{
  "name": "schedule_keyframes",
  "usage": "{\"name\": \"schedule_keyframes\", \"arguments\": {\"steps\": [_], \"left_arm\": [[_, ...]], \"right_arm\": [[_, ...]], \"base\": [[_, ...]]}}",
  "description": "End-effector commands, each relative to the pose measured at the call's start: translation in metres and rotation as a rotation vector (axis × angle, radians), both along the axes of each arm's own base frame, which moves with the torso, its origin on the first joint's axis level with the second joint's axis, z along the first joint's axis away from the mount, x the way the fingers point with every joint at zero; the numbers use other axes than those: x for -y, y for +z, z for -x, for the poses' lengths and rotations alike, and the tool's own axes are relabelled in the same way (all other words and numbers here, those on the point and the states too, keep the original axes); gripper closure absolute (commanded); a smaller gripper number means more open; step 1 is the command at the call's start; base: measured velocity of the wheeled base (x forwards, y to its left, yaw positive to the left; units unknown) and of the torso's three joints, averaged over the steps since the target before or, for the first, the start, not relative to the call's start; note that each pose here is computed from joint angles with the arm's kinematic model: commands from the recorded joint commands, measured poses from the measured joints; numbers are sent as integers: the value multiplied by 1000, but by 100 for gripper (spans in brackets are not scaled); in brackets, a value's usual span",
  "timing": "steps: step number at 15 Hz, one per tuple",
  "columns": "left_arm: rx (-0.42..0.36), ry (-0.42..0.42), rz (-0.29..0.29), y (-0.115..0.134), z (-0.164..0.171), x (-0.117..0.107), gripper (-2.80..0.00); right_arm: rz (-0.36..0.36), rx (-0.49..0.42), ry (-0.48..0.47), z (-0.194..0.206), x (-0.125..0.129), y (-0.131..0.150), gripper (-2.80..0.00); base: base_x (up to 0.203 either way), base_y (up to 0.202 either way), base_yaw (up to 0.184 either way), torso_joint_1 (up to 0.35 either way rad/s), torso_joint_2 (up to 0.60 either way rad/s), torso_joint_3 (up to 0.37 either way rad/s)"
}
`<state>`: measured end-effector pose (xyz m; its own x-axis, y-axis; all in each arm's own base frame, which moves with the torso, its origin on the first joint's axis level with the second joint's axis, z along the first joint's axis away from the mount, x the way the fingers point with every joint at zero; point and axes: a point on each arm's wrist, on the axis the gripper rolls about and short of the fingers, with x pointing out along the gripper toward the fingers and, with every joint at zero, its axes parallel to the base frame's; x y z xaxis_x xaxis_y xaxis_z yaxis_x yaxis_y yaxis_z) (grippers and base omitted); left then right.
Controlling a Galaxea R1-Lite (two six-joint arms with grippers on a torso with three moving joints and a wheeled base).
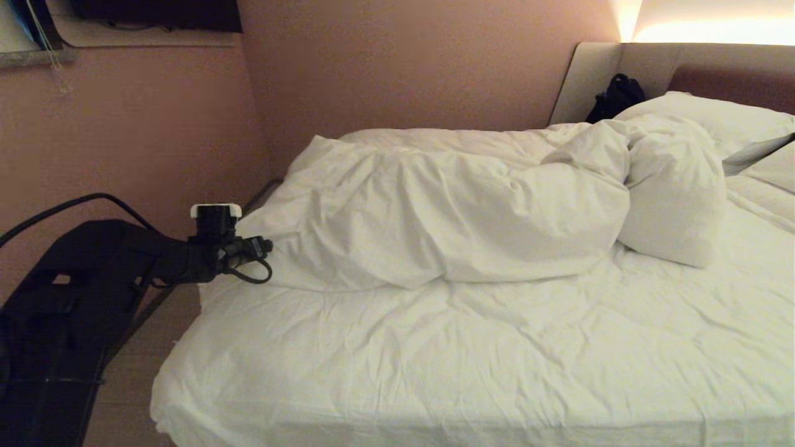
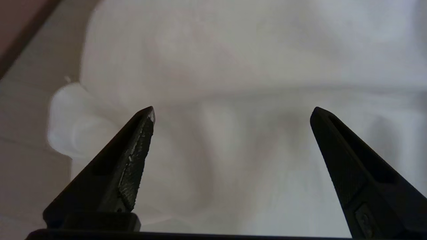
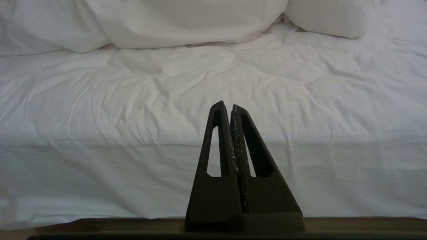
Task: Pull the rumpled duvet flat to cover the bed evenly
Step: Hold the folded corner of the quilt
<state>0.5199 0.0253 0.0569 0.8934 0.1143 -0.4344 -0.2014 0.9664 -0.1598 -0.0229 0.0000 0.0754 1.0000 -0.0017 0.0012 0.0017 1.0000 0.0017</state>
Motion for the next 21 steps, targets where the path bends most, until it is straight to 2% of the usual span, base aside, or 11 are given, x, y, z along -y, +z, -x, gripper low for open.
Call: {"name": "schedule_keyframes", "arguments": {"steps": [1, 3, 8, 12, 13, 21], "left_arm": [[-12, 2, 2, -12, -8, -1, -280], [-47, -1, 9, -18, -13, -1, -280], [-54, -2, 70, -19, -12, 0, -280], [-59, 2, 75, -23, -12, 1, -280], [-61, 4, 74, -23, -12, 1, 0], [-63, 17, 92, -23, -10, 1, 0]], "right_arm": [[0, -1, 0, 0, 0, 0, 0], [0, -1, 0, 0, 0, 0, 0], [0, -1, 0, 0, 0, 0, 0], [1, -1, 0, 0, 0, 0, 0], [0, -1, 0, 0, 0, 0, 0], [0, -1, 0, 0, 0, 0, 0]], "base": [[0, 0, 0, 0, 0, 0], [0, 0, 0, 0, 0, 0], [0, 0, 0, 0, 0, 0], [0, 0, 0, 0, 0, 0], [0, 0, 0, 0, 0, 0], [0, 0, 0, 0, 0, 0]]}}
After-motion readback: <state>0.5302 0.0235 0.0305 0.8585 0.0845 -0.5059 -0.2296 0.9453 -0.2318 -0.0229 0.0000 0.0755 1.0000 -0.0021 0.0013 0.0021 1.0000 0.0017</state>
